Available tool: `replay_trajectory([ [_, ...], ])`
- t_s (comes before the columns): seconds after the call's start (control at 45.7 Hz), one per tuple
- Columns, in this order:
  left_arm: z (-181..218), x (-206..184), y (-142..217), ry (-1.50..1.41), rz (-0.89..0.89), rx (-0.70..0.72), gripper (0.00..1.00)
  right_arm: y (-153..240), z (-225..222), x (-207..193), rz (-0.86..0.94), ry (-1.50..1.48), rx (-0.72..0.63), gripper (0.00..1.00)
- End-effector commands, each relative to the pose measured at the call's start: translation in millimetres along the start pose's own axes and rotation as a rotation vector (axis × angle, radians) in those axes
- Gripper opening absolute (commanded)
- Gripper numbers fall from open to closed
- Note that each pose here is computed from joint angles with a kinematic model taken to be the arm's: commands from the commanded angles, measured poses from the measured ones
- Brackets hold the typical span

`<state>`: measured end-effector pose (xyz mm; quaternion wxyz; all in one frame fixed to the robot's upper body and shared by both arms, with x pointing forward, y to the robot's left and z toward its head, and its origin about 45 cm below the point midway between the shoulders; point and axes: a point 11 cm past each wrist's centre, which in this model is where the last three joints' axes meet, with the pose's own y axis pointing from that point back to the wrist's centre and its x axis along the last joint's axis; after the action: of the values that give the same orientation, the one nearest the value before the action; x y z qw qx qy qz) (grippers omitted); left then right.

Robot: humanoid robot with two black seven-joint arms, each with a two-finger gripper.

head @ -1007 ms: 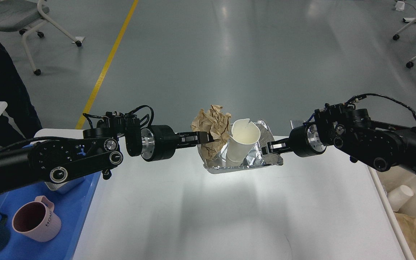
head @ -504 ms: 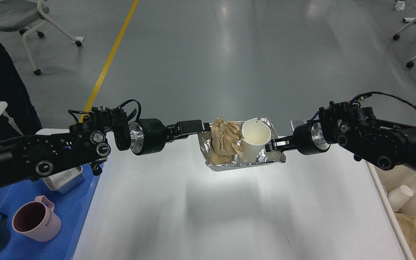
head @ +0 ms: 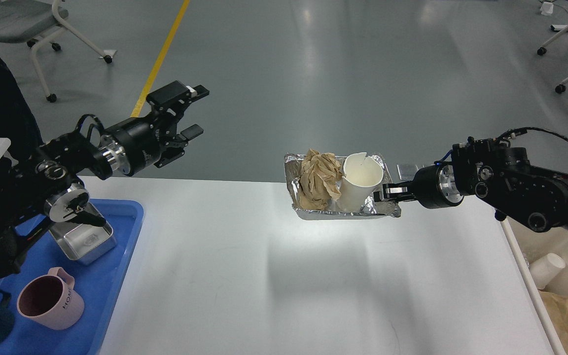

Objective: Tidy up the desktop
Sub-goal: 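Swing the foil tray with the right gripper and dump it into the white bin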

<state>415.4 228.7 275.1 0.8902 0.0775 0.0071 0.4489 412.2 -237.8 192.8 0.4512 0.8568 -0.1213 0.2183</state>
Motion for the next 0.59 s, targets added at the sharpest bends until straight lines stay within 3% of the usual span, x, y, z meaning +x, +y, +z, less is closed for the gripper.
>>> replay_trajectory([
  [0.0, -8.5, 23.6, 20.2, 0.176, 0.128, -0.099, 0.96, 7.9, 9.4, 1.7, 0.029, -0.041, -0.001, 0.00],
  [0.307, -33.0, 52.1, 54.1, 0.572, 0.303, -0.271, 0.96, 59.1, 65.6, 0.4, 0.156, -0.231, -0.058, 0.00],
  [0.569, -75.9, 77.0, 85.6, 0.834, 0.438, -0.316, 0.96, 119.9, 128.5, -18.7, 0.276, -0.413, -0.164, 0.00],
])
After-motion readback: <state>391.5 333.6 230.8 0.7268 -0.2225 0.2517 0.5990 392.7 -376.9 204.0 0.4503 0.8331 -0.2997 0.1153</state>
